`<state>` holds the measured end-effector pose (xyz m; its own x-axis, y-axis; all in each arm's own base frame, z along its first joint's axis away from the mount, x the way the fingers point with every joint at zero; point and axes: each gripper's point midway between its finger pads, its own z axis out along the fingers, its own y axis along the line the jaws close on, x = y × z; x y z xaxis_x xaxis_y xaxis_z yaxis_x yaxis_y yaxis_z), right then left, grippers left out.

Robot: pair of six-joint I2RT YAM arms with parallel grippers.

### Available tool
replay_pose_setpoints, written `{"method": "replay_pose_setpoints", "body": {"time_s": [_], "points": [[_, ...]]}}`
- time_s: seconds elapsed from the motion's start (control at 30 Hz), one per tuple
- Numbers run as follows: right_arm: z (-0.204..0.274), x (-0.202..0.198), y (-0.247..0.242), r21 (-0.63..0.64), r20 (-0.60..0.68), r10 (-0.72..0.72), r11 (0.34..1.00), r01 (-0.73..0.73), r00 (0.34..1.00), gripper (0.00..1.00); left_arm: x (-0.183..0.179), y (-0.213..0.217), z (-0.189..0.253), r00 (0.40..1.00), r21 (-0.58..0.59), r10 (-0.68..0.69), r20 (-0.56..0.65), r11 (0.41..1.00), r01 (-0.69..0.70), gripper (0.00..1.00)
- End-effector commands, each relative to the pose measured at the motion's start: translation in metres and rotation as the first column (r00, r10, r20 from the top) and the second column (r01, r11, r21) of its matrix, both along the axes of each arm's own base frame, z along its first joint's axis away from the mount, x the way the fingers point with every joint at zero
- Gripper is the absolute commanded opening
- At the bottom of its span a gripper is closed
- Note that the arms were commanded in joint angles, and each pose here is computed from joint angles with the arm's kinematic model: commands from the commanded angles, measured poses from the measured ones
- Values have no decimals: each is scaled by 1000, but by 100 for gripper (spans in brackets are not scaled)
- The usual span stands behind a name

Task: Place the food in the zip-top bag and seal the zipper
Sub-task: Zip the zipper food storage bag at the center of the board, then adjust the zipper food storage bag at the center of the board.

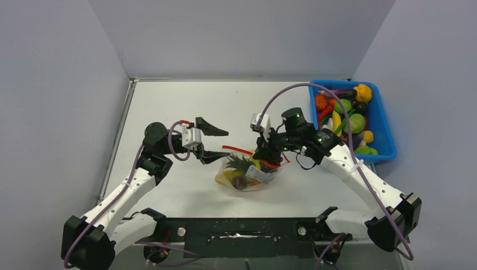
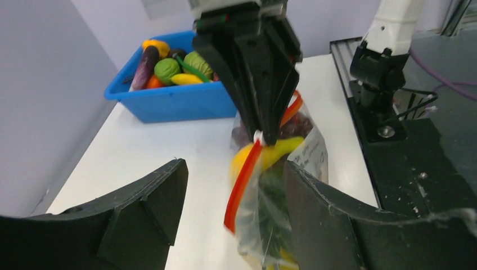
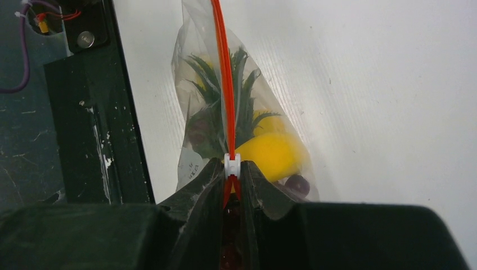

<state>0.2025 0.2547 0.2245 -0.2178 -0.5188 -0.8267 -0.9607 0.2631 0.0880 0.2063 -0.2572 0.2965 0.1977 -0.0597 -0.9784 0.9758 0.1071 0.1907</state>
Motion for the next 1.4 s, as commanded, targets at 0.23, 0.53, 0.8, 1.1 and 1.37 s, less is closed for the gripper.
{"method": "replay_pose_setpoints", "body": {"time_s": [0.23, 0.53, 0.8, 1.1, 1.37], "points": [[38, 11, 27, 109, 80, 52, 992, -60, 995, 0, 6, -37, -26, 997, 178, -70, -23, 981, 73, 59], [51, 8, 28, 136, 115, 62, 988, -78, 991, 0, 13, -40, -60, 998, 305, -46, -49, 951, 58, 41], [53, 29, 17, 174, 93, -159, 975, 141, 983, 31, 15, -34, -53, 1000, 246, 18, 21, 969, -23, 0], [53, 37, -40, 237, 11, -550, 813, 532, 835, 49, 11, -29, -38, 998, 74, 64, 21, 995, -66, 0], [25, 42, -86, 208, -171, -817, 517, 830, 551, 32, 11, -28, -32, 997, 34, 75, 15, 997, -76, 0]]}}
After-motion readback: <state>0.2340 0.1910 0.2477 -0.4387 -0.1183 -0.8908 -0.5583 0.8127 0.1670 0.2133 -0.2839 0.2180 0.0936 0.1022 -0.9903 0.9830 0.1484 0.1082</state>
